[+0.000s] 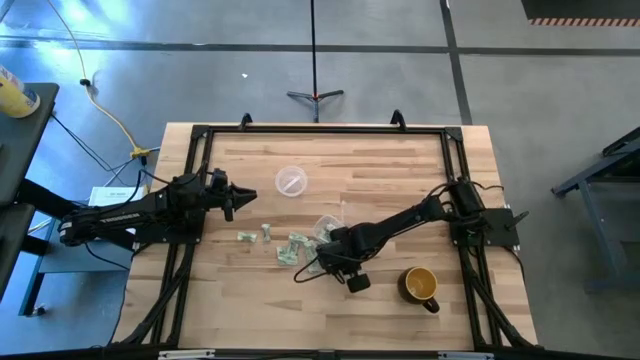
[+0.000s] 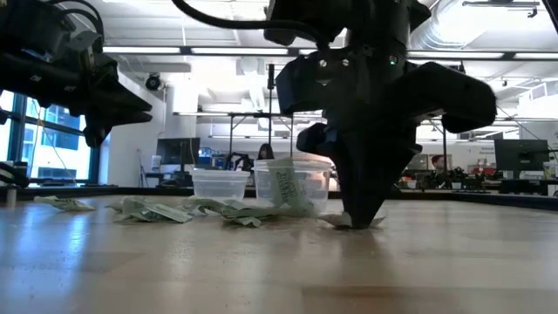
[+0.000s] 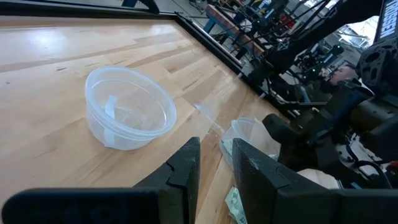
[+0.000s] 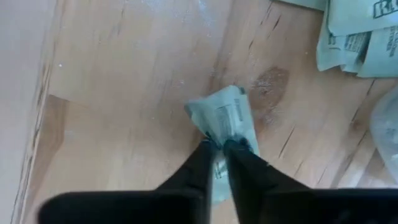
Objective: Pick and place items into bin
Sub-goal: Put the light green stevia packet into the transparent bin
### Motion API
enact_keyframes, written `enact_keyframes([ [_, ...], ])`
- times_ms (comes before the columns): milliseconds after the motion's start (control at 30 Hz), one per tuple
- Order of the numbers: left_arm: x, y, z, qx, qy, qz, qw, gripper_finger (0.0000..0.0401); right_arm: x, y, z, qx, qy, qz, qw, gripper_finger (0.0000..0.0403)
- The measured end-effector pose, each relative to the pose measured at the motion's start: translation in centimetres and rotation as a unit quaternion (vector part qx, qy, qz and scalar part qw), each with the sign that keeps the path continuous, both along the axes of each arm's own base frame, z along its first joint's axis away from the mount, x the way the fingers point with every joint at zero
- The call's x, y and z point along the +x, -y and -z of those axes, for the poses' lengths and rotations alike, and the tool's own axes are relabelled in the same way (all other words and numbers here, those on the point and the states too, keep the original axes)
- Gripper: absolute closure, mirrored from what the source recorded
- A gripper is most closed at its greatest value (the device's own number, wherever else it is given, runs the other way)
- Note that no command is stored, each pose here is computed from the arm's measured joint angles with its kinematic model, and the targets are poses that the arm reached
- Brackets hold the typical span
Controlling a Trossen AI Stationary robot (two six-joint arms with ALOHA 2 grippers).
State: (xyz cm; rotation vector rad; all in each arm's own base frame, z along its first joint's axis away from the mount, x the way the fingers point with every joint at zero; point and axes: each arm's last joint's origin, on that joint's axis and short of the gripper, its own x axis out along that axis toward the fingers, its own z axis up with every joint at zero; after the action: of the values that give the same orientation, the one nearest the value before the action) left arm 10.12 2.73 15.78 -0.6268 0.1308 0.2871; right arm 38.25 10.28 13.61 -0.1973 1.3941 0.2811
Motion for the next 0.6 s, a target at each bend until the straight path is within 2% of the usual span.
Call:
enact_keyframes([
  [67,0.0,0.0,0.0,0.000,0.000,0.000,1.000,0.0272,-0.3,-0.4,-0.4,-0.009,0.002,0.005,1.000,0.0396],
  [167,0.0,0.0,0.0,0.000,0.000,0.000,1.000,0.0272,-1.0,-0.7,-1.3,-0.043,0.004,0.033,0.999,0.0396],
  [367,0.0,0.0,0.0,0.000,0.000,0.000,1.000,0.0272,-2.5,-0.4,-5.4,-0.075,0.040,0.110,0.990,0.0400],
  [500,0.0,0.0,0.0,0.000,0.000,0.000,1.000,0.0272,-2.3,1.6,-7.4,-0.062,0.076,0.197,0.975,0.0402],
  [600,0.0,0.0,0.0,0.000,0.000,0.000,1.000,0.0272,-1.2,4.2,-7.4,-0.020,0.087,0.274,0.958,0.0401],
])
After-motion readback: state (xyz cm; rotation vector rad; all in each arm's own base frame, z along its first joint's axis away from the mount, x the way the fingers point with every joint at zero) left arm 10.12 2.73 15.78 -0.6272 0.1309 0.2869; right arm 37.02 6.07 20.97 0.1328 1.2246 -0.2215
